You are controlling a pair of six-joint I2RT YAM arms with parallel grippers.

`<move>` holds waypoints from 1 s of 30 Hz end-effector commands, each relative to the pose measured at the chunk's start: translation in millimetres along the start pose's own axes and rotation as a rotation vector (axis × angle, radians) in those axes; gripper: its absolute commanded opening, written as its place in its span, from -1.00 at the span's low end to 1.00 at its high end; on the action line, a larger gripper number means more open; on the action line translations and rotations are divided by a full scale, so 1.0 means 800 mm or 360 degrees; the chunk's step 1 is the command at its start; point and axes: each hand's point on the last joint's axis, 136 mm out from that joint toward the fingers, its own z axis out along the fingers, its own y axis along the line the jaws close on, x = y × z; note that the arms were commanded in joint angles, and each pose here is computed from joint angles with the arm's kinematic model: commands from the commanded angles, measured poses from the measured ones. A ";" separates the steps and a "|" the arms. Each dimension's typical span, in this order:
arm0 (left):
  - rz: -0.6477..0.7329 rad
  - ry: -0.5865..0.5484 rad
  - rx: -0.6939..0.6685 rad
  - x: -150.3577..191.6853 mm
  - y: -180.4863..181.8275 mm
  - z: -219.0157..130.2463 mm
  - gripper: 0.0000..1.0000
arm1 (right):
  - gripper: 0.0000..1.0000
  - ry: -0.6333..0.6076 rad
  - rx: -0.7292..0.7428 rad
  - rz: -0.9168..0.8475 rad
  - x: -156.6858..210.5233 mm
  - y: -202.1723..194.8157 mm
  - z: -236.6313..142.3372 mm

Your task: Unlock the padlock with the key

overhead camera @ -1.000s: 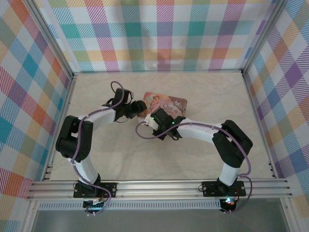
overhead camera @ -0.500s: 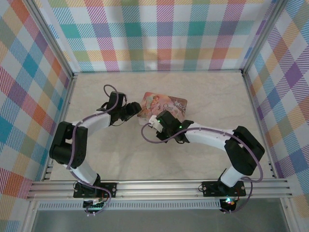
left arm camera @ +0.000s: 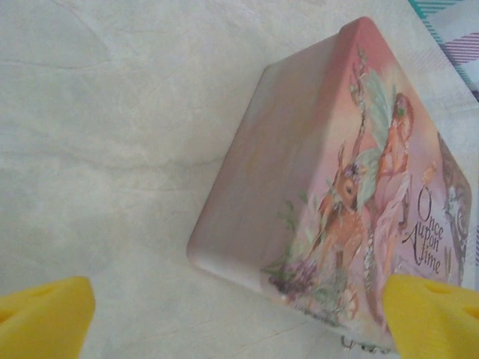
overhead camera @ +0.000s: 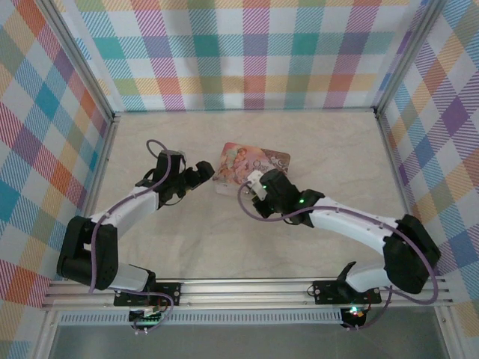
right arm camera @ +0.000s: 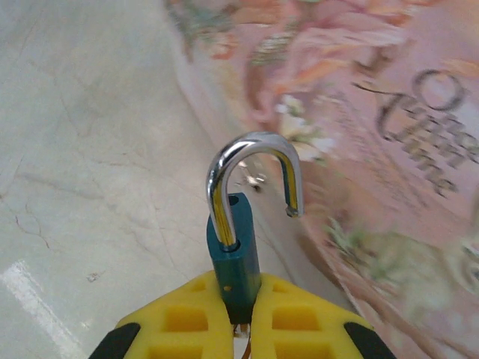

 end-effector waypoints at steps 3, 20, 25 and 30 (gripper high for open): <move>0.0052 -0.0018 -0.0083 0.008 0.020 -0.021 1.00 | -1.00 0.0030 0.0102 0.0442 0.023 -0.050 -0.035; 0.0160 -0.0146 -0.0255 0.010 0.048 -0.069 1.00 | -1.00 0.0362 0.0487 0.1382 0.139 -0.192 -0.058; 0.0153 -0.0112 -0.0278 0.017 0.054 -0.067 1.00 | -1.00 0.0460 0.0456 0.1521 0.162 -0.207 -0.031; 0.0125 -0.0072 -0.0284 0.023 0.059 -0.059 1.00 | -1.00 0.0590 0.0513 0.1558 0.181 -0.221 -0.009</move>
